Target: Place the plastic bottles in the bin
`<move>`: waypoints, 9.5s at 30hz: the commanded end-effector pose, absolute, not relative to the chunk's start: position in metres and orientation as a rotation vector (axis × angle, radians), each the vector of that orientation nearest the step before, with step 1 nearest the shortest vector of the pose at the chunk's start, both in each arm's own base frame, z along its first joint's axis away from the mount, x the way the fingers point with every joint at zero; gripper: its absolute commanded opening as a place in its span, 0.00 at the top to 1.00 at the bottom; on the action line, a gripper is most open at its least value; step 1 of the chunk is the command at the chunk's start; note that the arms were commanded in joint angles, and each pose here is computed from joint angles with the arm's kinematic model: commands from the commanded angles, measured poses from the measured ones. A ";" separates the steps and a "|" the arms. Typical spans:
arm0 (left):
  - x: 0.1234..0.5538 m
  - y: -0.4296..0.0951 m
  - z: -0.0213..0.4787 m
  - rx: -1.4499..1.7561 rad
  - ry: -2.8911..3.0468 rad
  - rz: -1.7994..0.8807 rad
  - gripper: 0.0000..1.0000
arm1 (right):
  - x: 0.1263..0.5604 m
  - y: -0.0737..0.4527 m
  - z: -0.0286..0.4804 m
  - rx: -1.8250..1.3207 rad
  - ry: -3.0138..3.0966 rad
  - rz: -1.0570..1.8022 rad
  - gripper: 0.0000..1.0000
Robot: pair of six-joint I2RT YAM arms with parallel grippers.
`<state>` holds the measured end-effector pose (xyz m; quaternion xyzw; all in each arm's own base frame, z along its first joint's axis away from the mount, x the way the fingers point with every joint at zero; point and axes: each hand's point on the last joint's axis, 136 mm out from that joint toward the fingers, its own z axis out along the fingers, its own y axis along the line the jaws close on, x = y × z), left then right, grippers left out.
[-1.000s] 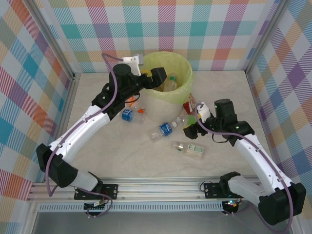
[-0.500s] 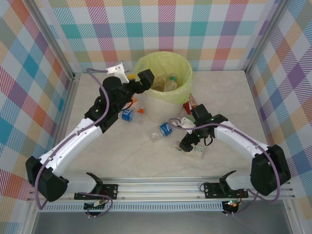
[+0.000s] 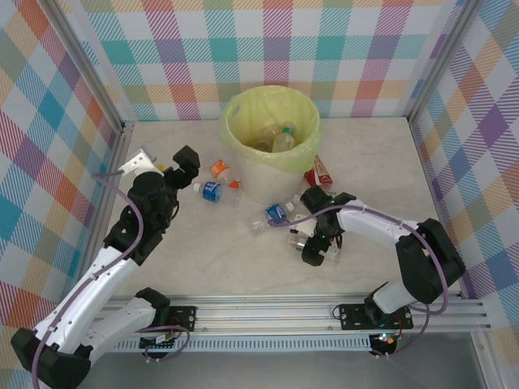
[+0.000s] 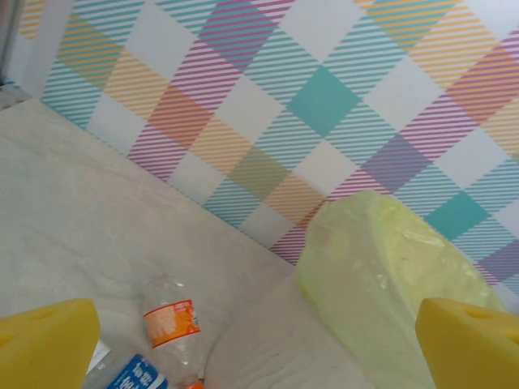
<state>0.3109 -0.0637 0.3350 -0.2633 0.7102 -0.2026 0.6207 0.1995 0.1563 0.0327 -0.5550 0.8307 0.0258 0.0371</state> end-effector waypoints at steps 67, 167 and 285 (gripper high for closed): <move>0.326 -0.072 0.227 -0.811 1.911 -0.577 0.00 | 0.338 0.321 0.452 -0.789 1.409 0.595 0.53; 0.406 -0.126 0.056 -1.044 2.303 -0.404 0.37 | 0.299 0.211 0.365 -0.507 1.536 0.364 0.00; 0.348 -0.146 0.357 -0.414 1.802 -0.633 0.00 | 0.324 0.124 0.012 -1.307 2.586 0.166 0.11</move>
